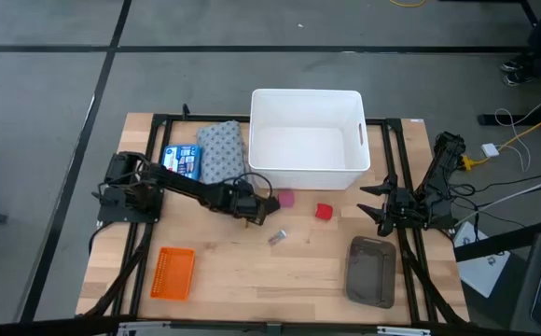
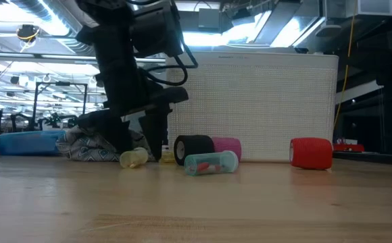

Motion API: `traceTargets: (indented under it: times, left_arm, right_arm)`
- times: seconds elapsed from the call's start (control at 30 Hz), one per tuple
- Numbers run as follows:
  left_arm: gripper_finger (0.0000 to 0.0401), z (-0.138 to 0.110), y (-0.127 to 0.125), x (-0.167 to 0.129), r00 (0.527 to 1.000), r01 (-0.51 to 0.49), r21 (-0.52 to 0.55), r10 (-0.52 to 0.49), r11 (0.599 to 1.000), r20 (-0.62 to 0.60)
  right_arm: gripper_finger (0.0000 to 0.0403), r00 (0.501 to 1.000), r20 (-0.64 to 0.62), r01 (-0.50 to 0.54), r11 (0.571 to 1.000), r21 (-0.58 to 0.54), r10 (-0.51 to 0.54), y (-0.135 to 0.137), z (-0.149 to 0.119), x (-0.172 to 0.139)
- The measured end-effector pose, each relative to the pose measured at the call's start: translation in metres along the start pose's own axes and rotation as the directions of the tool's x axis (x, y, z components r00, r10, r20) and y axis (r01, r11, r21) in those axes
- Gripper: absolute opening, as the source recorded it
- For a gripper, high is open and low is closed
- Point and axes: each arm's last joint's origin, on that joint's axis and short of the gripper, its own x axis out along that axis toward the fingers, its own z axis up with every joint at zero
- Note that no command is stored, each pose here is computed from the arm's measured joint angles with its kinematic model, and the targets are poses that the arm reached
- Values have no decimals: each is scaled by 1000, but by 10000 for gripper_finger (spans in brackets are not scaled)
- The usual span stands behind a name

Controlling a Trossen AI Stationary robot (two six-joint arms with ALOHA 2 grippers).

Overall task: Pick & Place Medicine items
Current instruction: Put the bottom yellow pill bottle into the orange bin

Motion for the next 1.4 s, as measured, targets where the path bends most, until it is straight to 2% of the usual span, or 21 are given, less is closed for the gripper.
traceTargets:
  times: [0.47, 1.03, 1.4]
  left_arm:
    - [239, -11, -2, -1, 999, 2, -13, -3, 1000, -44]
    - [237, -6, -1, -1, 991, -53, 116, 38, 992, 127]
    - [158, -3, -5, 0, 985, -20, 174, -11, 984, 172]
  right_arm:
    - [265, 1000, 0, 0, 1000, 0, 0, 0, 0, 0]
    - [265, 1000, 0, 0, 1000, 0, 0, 0, 0, 0]
    - [265, 1000, 0, 0, 1000, 0, 0, 0, 0, 0]
